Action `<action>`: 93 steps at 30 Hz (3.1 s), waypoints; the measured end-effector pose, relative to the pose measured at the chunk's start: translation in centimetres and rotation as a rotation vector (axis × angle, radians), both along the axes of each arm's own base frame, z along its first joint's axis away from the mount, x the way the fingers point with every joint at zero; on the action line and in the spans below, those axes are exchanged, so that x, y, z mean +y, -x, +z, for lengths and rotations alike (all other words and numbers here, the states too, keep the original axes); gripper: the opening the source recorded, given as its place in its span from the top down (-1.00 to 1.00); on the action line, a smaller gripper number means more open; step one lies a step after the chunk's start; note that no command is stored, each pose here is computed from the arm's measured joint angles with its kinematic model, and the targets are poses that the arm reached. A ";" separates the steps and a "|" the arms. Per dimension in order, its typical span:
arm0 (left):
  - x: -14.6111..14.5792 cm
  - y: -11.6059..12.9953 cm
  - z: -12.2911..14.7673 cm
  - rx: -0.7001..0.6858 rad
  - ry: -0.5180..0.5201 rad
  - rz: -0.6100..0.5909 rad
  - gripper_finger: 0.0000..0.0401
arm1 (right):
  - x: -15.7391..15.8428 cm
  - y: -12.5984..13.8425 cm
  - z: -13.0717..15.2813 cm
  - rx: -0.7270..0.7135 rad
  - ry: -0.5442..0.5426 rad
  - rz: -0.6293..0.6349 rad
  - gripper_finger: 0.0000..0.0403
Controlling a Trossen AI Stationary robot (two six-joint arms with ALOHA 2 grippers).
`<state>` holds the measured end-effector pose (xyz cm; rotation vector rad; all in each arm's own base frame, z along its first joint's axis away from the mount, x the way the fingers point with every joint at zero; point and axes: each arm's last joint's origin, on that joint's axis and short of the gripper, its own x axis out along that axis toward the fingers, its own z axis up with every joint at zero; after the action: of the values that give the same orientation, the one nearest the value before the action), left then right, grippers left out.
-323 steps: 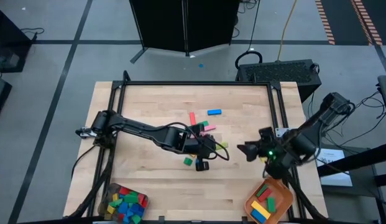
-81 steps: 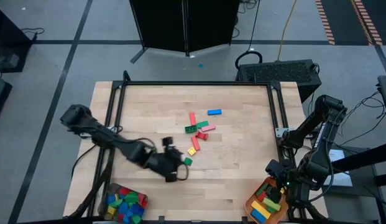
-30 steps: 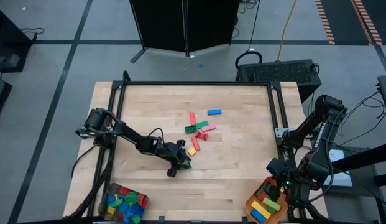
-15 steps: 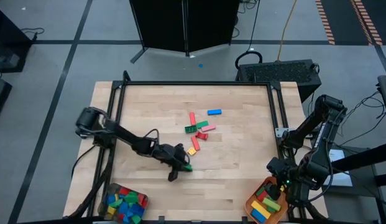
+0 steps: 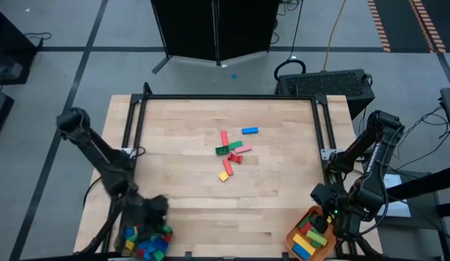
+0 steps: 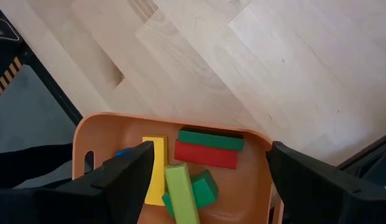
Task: Sort blocks by size
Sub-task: Put the green triangular block into the black bin, then put the yellow square game piece into the black bin
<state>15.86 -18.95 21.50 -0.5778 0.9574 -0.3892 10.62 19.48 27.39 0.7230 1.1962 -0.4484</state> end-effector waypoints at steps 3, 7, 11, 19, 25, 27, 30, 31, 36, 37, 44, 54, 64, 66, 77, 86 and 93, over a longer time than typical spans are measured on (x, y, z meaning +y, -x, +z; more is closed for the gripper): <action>-0.7 2.6 -0.2 0.103 -0.014 0.007 0.67 | 0.0 0.0 0.0 0.000 0.001 0.000 -0.51; -1.3 4.3 -0.7 0.190 -0.035 0.006 0.67 | 0.0 0.0 0.0 0.001 0.003 0.000 -0.51; -1.4 4.6 -0.8 0.205 -0.032 -0.010 0.49 | 0.0 0.0 0.0 0.000 0.002 0.000 -0.51; -1.6 4.4 -0.5 0.241 0.029 -0.026 -0.27 | 0.1 0.0 0.0 -0.005 -0.011 -0.007 -0.51; 0.3 1.7 -0.5 0.256 0.098 0.297 -0.36 | 0.1 0.0 0.0 -0.007 -0.010 -0.008 -0.51; 1.4 0.1 0.0 0.187 0.125 0.411 -0.37 | 0.1 -0.1 0.0 -0.009 -0.010 -0.011 -0.51; 3.2 -2.4 0.7 0.010 0.125 0.574 -0.37 | 0.2 -0.1 -0.2 -0.005 0.000 -0.012 -0.51; 3.9 -3.1 0.7 -0.044 0.093 0.636 -0.37 | 0.3 -0.2 -0.3 -0.003 0.005 -0.010 -0.51; 7.7 -6.1 0.1 -0.269 -0.317 0.800 -0.37 | 0.9 -0.5 -1.2 0.015 0.043 -0.003 -0.51; 8.5 -6.7 0.0 -0.292 -0.384 0.812 -0.37 | 1.1 -0.5 -1.4 0.019 0.052 0.000 -0.51; 12.7 -12.1 -2.1 -0.375 -0.542 0.626 -0.37 | 2.0 -1.0 -2.5 0.036 0.083 0.039 -0.51; 13.1 -17.1 -5.8 -0.251 -0.639 0.586 -0.38 | 2.6 -1.3 -3.2 0.045 0.084 0.012 -0.51; 10.2 -18.1 -9.3 -0.166 -0.670 0.712 -0.38 | 2.9 -1.4 -3.6 0.043 0.090 0.011 -0.51; 9.8 -18.1 -10.0 -0.157 -0.662 0.731 -0.38 | 2.9 -1.4 -3.6 0.043 0.090 0.011 -0.51; 8.8 -18.4 -13.5 -0.147 -0.655 0.780 -0.38 | 2.9 -1.5 -3.5 0.041 0.091 0.018 -0.51; 9.4 -18.3 -14.4 -0.095 -0.639 0.810 0.15 | 2.9 -1.5 -3.5 0.040 0.090 0.019 -0.51; 8.5 -17.9 -12.1 -0.109 -0.566 0.747 0.36 | 2.9 -1.5 -3.5 0.040 0.091 0.020 -0.51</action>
<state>33.78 -10.42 9.42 -0.3498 0.6413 0.5043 12.08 22.39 23.84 0.6254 1.2120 -0.4992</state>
